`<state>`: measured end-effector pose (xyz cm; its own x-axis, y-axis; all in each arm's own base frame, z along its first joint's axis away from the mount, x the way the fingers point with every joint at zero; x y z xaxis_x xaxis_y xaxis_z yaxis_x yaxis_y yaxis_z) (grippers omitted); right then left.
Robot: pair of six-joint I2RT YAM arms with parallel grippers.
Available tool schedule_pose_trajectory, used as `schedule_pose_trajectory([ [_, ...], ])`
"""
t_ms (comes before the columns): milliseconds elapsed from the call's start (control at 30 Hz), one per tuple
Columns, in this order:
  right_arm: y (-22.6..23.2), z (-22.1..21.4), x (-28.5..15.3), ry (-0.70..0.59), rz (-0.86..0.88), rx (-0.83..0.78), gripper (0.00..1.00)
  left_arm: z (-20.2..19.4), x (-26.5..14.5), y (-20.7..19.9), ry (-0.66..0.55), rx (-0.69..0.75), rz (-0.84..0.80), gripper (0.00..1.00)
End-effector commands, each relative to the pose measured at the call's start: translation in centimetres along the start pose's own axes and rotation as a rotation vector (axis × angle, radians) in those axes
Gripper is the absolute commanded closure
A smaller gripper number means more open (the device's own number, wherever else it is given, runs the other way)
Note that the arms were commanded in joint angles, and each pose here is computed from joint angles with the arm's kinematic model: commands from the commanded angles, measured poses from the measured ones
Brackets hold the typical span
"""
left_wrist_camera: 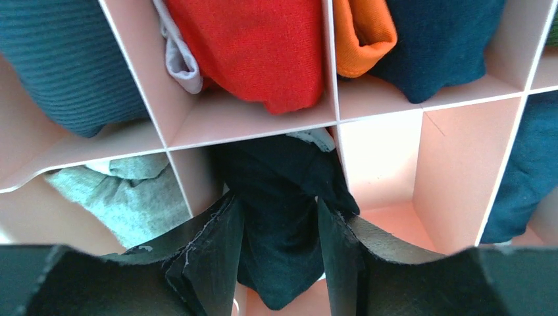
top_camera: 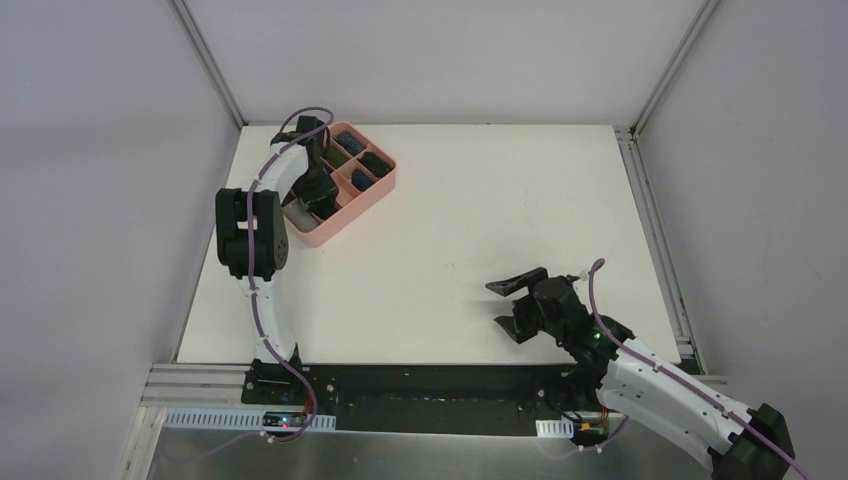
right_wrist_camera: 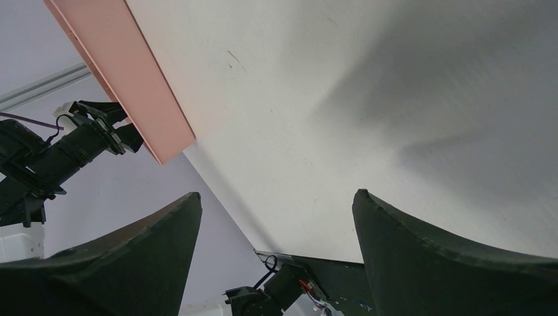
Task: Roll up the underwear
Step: Place the underwear in the storage box.
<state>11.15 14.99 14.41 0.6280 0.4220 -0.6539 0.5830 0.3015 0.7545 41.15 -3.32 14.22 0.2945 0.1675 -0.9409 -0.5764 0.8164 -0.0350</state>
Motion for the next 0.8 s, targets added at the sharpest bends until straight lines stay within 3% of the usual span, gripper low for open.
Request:
schedule_pose_trajectory([
  [0,0.2,0.0,-0.2,0.001,0.010,0.008,0.12,0.7,-2.3,1.0,-0.069,0.011,0.017,0.52],
  [500,0.3,0.0,-0.1,0.003,0.009,0.005,0.13,1.1,-6.8,1.6,-0.147,-0.024,-0.053,0.53],
  [767,0.3,-0.1,0.1,0.007,0.006,0.006,0.13,1.9,-6.8,1.1,-0.178,-0.013,-0.062,0.73],
])
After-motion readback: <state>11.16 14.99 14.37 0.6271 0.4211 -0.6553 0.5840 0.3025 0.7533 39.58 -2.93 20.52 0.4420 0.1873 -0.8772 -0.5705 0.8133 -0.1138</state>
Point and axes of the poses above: each gripper's point midway between its finger pads, its own x axis out along the fingers, its own y axis along the line the jaws close on, z = x × y, the point moved 9 cm from there along -x, back along the fingers
